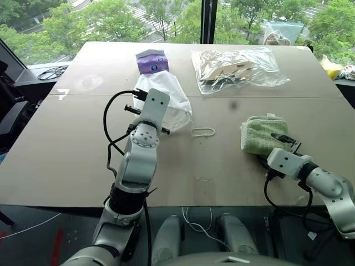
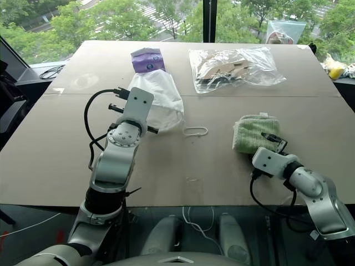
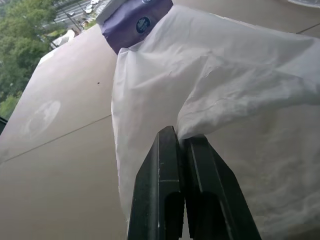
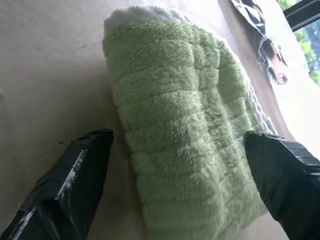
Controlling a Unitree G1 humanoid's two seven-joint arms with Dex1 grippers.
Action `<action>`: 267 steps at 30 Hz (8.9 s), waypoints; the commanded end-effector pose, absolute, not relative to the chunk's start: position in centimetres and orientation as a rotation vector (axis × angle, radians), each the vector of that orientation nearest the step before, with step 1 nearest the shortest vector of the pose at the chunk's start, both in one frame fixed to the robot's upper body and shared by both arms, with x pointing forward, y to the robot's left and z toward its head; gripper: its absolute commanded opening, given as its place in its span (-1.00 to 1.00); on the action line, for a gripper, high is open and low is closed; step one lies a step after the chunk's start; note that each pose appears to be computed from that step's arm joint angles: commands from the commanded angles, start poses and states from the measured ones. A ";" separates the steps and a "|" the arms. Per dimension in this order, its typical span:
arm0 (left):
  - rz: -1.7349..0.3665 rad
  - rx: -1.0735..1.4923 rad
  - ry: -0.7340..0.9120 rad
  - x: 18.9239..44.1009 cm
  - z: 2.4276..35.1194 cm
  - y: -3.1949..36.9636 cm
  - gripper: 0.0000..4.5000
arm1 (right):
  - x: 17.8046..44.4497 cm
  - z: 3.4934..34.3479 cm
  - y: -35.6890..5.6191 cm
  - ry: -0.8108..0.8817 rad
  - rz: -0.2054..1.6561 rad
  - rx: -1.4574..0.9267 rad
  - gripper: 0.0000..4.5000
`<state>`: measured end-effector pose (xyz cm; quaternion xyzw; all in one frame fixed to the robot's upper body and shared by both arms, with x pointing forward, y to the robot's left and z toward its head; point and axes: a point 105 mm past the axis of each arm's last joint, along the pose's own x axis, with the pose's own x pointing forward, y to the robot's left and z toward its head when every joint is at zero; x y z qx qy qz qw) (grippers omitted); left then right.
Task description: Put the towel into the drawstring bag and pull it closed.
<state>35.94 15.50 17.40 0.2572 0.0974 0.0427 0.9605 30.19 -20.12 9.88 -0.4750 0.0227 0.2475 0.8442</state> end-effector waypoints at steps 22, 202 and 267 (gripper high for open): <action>-0.218 0.176 0.434 36.3 14.7 12.3 -1.00 | 38.9 7.1 -23.4 0.375 0.355 -0.263 -0.85; -1.143 -0.240 0.155 36.8 20.7 1.9 -1.00 | 37.7 21.2 -6.5 0.337 0.245 1.754 -0.99; -1.039 -0.295 0.151 39.0 20.0 1.5 -1.00 | 31.6 12.8 -16.9 -0.078 -0.155 -0.355 -0.99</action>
